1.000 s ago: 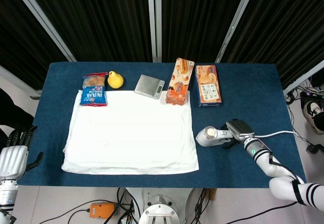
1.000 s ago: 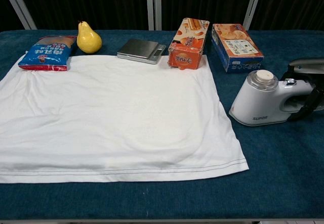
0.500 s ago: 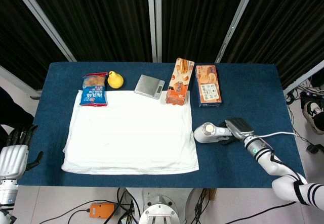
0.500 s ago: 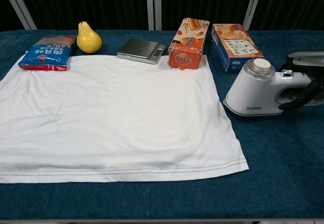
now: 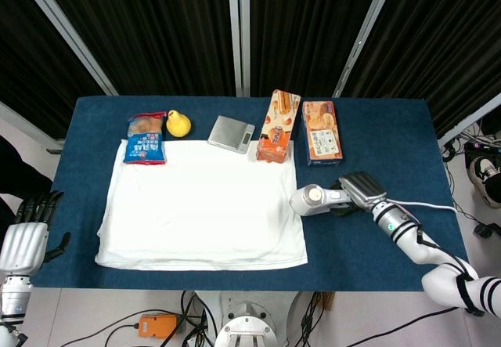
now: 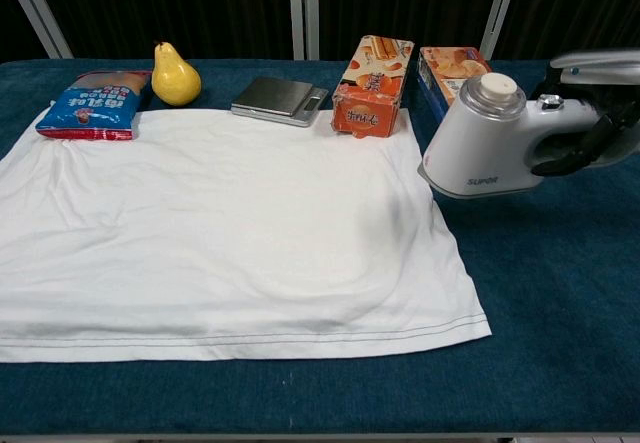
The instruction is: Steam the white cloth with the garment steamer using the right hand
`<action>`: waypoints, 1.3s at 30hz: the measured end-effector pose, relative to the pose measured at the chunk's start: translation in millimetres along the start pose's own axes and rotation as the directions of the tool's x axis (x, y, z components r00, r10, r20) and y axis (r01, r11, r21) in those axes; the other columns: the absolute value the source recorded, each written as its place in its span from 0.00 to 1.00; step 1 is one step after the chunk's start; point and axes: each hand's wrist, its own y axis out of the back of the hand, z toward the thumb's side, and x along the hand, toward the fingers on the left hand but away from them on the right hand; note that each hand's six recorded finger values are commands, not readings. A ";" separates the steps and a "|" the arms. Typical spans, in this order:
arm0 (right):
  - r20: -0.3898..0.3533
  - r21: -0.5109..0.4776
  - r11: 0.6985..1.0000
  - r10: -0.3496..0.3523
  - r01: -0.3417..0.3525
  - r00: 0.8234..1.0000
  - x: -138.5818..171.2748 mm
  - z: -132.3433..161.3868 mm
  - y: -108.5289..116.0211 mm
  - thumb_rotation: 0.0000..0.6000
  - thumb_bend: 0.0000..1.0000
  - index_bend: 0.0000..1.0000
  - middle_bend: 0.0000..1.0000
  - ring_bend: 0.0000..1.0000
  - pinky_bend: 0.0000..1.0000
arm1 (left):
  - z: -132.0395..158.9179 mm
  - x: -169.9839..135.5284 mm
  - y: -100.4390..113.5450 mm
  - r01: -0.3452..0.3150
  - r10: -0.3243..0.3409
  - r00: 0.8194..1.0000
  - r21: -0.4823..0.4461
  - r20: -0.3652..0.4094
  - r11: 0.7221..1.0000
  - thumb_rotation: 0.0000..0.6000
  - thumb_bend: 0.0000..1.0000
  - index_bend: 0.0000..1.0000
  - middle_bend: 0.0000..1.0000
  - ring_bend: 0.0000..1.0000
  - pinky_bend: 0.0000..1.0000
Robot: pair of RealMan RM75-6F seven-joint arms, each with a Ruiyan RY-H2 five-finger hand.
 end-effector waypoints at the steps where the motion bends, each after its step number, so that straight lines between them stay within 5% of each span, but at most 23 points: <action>1: -0.004 -0.001 1.000 -0.006 0.006 1.000 -2.0 2.5 3.1 1.00 0.44 1.00 0.94 0.97 0.67 | 6.0 2.5 -1.0 0.008 -0.008 1.000 -0.009 0.023 1.000 1.00 0.31 0.08 0.08 0.00 0.00; 7: -0.038 -0.003 0.999 -0.033 0.033 0.999 -21.5 24.7 23.9 1.00 0.44 1.00 0.94 0.97 0.67 | 52.2 20.1 -15.1 0.105 -0.093 0.975 -0.050 0.201 0.993 0.98 0.41 0.08 0.08 0.00 0.00; 13: -0.081 -0.002 1.000 -0.022 0.021 0.996 -47.0 55.9 22.1 1.00 0.44 1.00 0.94 0.97 0.67 | 101.1 36.1 -41.9 0.246 -0.209 0.911 -0.063 0.356 0.967 0.63 0.42 0.08 0.08 0.00 0.00; 19: -0.104 0.003 1.000 -0.010 0.010 0.995 -68.9 79.7 6.9 1.00 0.44 1.00 0.94 0.97 0.67 | 130.7 51.3 -78.3 0.359 -0.319 0.855 -0.024 0.409 0.933 0.31 0.42 0.08 0.08 0.00 0.00; 29: -0.083 0.037 0.999 -0.035 0.038 0.996 -97.5 93.2 -14.0 1.00 0.44 1.00 0.94 0.97 0.67 | 133.0 60.3 -105.9 0.375 -0.362 0.864 0.032 0.351 0.926 0.01 0.41 0.08 0.07 0.00 0.00; 39: -0.094 0.082 0.997 0.011 -0.004 0.996 -120.5 115.4 -40.3 1.00 0.44 1.00 0.94 0.97 0.67 | 131.6 57.9 -118.3 0.390 -0.387 0.864 0.059 0.324 0.919 0.00 0.40 0.08 0.06 0.00 0.00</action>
